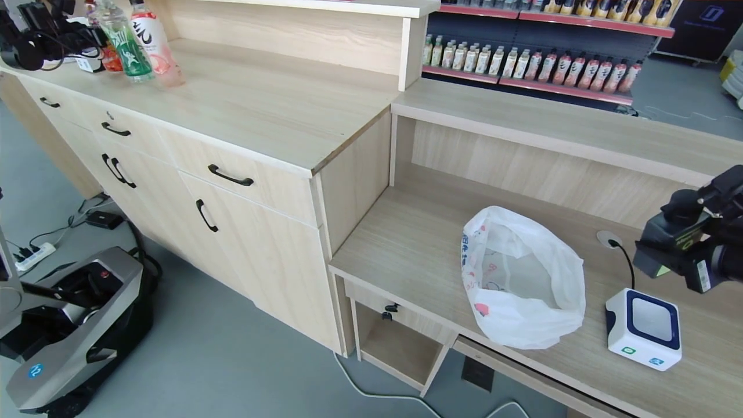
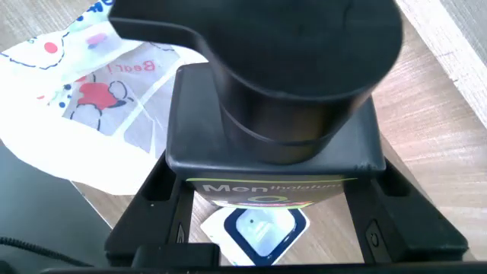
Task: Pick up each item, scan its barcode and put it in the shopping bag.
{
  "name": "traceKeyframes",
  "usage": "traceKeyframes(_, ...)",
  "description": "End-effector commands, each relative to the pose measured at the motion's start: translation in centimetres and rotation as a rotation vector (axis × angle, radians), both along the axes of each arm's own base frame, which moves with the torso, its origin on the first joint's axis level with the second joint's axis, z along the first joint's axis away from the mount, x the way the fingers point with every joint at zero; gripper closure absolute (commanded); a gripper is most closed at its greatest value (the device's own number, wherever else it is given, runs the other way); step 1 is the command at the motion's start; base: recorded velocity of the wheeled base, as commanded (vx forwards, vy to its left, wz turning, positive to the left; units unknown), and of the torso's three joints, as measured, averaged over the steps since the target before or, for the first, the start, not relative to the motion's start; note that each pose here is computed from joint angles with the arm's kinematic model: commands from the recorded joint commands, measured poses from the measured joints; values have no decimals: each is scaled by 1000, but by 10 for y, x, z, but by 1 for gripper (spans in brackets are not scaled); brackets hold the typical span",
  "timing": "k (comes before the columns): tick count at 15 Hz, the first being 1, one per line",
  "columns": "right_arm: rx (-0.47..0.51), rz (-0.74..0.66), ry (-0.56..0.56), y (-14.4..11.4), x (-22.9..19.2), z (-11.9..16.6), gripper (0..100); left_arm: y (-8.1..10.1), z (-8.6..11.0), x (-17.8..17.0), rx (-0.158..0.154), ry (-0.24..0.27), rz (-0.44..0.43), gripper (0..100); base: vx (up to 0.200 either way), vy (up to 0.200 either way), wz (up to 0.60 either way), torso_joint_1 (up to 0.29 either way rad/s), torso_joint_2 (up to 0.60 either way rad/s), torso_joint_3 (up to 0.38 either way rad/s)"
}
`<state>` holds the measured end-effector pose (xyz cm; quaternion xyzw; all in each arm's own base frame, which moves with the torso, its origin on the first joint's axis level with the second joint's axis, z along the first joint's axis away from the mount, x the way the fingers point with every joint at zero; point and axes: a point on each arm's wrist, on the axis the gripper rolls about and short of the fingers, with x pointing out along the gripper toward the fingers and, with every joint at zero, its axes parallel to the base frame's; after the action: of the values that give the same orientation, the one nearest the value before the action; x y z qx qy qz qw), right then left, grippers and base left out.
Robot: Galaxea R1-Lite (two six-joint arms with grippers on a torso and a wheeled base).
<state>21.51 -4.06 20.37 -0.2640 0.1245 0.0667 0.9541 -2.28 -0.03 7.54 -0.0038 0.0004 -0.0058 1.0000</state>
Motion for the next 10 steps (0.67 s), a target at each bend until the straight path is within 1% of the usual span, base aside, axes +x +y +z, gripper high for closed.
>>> traceKeyframes(1,30,28,48,3,21,-22,100,0,0,0,0,-1,1,0,0,0,0,0,0,0)
traceKeyframes(3,77,68,28,14,39,-46,100,0,0,0,0,-1,1,0,0,0,0,0,0,0)
traceKeyframes(4,91,82,14,17,44,-50,100,0,0,0,0,-1,1,0,0,0,0,0,0,0)
traceKeyframes(5,120,105,-7,22,59,-60,100,0,0,0,0,-1,-1,0,0,0,0,0,0,0)
traceKeyframes(8,125,115,7,21,77,-82,100,0,0,0,0,-1,1,0,0,0,0,0,0,0)
traceKeyframes(10,128,132,-37,21,91,-95,100,0,0,0,-2,-1,1,0,0,0,0,0,0,0)
